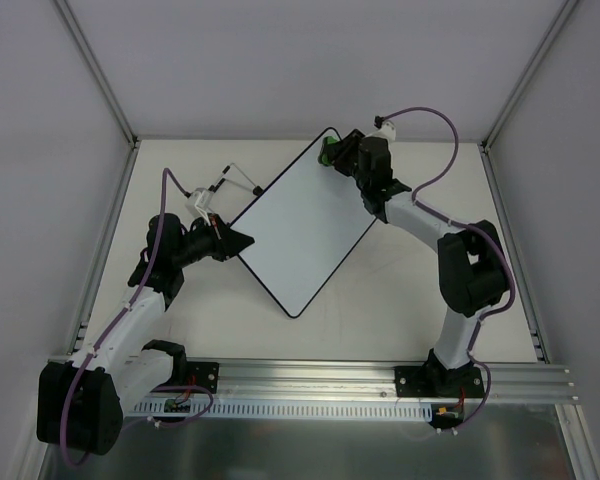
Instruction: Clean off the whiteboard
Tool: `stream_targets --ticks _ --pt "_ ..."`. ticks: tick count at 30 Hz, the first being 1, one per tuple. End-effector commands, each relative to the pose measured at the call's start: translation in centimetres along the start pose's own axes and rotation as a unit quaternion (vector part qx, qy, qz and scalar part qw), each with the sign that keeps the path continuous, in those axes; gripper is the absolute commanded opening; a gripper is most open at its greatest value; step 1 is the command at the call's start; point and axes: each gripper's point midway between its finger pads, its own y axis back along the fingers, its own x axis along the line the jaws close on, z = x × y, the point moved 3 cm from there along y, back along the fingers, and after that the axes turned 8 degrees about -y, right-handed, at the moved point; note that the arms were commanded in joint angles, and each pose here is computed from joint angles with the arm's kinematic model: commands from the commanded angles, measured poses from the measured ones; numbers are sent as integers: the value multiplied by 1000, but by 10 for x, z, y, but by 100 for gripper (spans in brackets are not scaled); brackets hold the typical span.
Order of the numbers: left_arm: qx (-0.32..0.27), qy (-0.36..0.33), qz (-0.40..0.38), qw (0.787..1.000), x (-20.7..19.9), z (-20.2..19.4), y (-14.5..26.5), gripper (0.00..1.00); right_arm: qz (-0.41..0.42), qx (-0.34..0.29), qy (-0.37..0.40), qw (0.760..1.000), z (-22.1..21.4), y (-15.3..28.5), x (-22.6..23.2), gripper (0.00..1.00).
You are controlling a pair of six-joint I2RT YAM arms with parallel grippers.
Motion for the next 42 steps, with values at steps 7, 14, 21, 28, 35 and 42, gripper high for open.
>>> stream_targets --ticks 7,14,21,28,35,42 --pt "70 -81 -53 993 -6 -37 0 0 -131 12 -31 991 -30 25 -127 0" --pt "73 -79 -54 993 -5 -38 0 0 -188 37 -25 981 -46 49 -183 0" --pt "71 -81 -51 993 -5 -37 0 0 -159 22 -5 987 -25 50 -161 0" --pt "61 -86 -34 994 -2 -34 1 0 -236 -22 -5 972 6 108 -203 0" --pt "50 -89 -17 995 0 -29 2 0 -349 -29 69 934 24 167 -232 0" --pt "24 -101 6 995 0 -15 5 0 -439 -28 56 896 35 210 -262 0"
